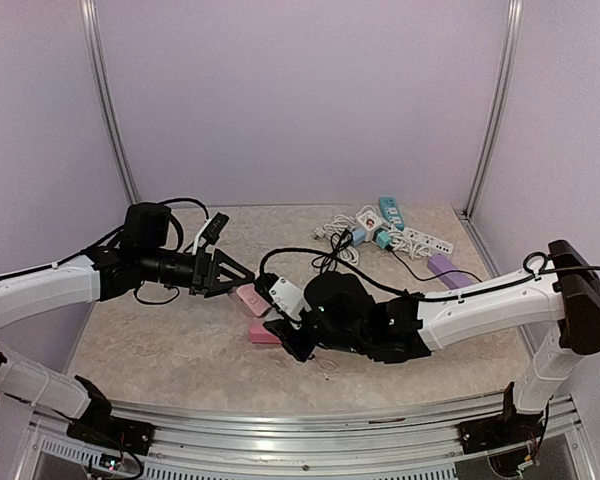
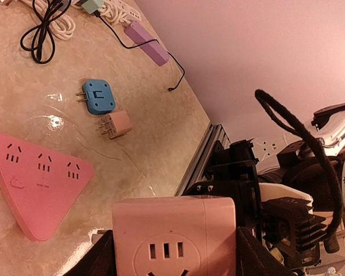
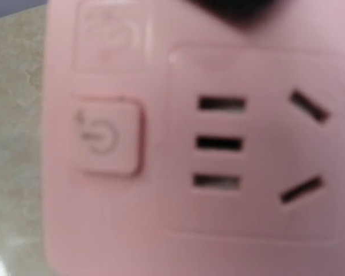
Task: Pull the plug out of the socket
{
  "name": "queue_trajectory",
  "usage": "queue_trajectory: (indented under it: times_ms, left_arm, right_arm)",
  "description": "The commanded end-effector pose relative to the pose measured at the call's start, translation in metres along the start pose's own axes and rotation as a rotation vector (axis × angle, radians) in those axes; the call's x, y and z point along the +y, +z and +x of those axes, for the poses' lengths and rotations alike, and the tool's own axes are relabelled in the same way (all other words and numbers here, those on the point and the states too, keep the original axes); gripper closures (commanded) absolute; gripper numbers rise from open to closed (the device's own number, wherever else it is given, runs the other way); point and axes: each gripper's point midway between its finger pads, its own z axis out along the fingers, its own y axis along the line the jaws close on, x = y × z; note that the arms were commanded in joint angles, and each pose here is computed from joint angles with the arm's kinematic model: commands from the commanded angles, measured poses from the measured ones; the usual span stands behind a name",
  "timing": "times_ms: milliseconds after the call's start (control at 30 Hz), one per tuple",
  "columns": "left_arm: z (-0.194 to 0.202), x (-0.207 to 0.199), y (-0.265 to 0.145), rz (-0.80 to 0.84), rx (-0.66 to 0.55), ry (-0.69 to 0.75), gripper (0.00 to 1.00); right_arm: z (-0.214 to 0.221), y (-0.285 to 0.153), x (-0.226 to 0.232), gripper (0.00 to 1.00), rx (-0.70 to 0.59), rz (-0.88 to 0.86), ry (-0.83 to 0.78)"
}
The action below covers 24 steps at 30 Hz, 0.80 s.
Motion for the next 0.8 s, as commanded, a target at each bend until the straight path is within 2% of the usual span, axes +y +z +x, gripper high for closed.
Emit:
queue_trajectory:
  times_ms: [0,467,767]
  left_arm:
    - [-0.032,0.020,-0.008,-0.098,-0.100,0.060,0.58]
    - [-0.032,0.022,-0.009,-0.106,-0.105,0.058,0.58]
    - [-0.036,0.035,-0.032,-0.177,-0.187,0.040,0.58]
  right_arm:
    - [-0.014,-0.012,0.044,1.00,-0.031,-0.151,-0.066]
    - [-0.020,-0.017,0.011,1.00,-0.049,0.033,0.020]
    - [-0.017,-0.043,-0.040,1.00,-0.069,0.186,0.162]
